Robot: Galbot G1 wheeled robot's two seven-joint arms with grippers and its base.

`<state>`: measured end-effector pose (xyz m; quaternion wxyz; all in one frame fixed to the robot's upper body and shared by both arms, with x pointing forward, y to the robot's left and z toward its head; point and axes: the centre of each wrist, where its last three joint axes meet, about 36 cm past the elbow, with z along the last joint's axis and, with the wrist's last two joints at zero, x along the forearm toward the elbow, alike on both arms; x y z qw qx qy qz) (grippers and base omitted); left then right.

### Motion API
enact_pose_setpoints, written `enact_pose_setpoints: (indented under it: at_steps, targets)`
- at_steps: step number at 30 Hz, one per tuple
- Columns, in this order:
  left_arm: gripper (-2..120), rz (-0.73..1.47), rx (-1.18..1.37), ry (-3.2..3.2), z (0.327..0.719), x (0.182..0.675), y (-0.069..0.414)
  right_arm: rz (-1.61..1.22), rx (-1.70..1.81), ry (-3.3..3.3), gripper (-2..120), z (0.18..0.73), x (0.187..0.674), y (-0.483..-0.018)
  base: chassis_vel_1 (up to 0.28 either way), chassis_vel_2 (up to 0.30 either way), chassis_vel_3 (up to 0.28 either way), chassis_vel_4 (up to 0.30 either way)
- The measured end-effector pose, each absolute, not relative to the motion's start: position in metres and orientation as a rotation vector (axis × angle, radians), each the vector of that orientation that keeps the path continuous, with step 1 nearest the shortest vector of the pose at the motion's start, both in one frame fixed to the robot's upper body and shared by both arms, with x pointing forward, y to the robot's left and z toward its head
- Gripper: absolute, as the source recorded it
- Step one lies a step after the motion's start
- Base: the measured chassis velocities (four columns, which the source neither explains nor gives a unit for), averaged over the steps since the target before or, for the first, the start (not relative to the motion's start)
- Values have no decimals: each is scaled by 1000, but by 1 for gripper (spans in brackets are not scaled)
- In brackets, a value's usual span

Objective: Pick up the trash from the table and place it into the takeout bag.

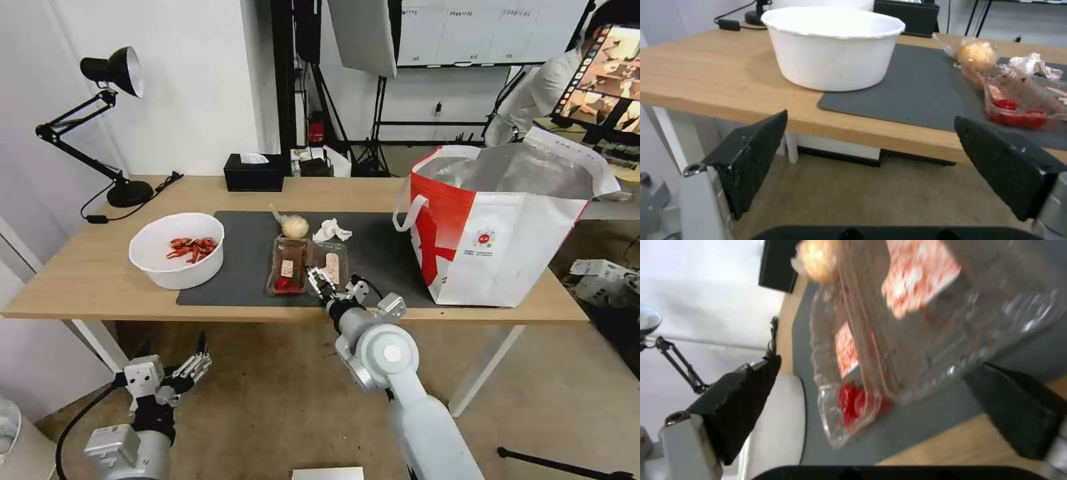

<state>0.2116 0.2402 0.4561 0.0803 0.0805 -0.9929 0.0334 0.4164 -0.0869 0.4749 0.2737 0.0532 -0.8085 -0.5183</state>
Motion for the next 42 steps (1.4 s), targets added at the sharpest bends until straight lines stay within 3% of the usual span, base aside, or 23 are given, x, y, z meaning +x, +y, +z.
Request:
enact_pose_setpoints:
  at_steps: [15, 20, 29, 42]
  targets:
    - [100, 105, 245, -2972, 453, 212, 240, -1229, 449, -2516, 100, 493, 420, -105, 0, 0, 0, 0]
    - [100, 108, 254, -2975, 453, 213, 240, -1214, 599, -2424, 100, 501, 444, -87, 0, 0, 0, 0]
    - [100, 114, 269, -2977, 452, 215, 242, -1132, 555, -2205, 100, 509, 495, -32, 0, 0, 0, 0]
    - [100, 128, 269, -2987, 453, 219, 245, -1113, 571, -2245, 100, 517, 502, -39, 0, 0, 0, 0]
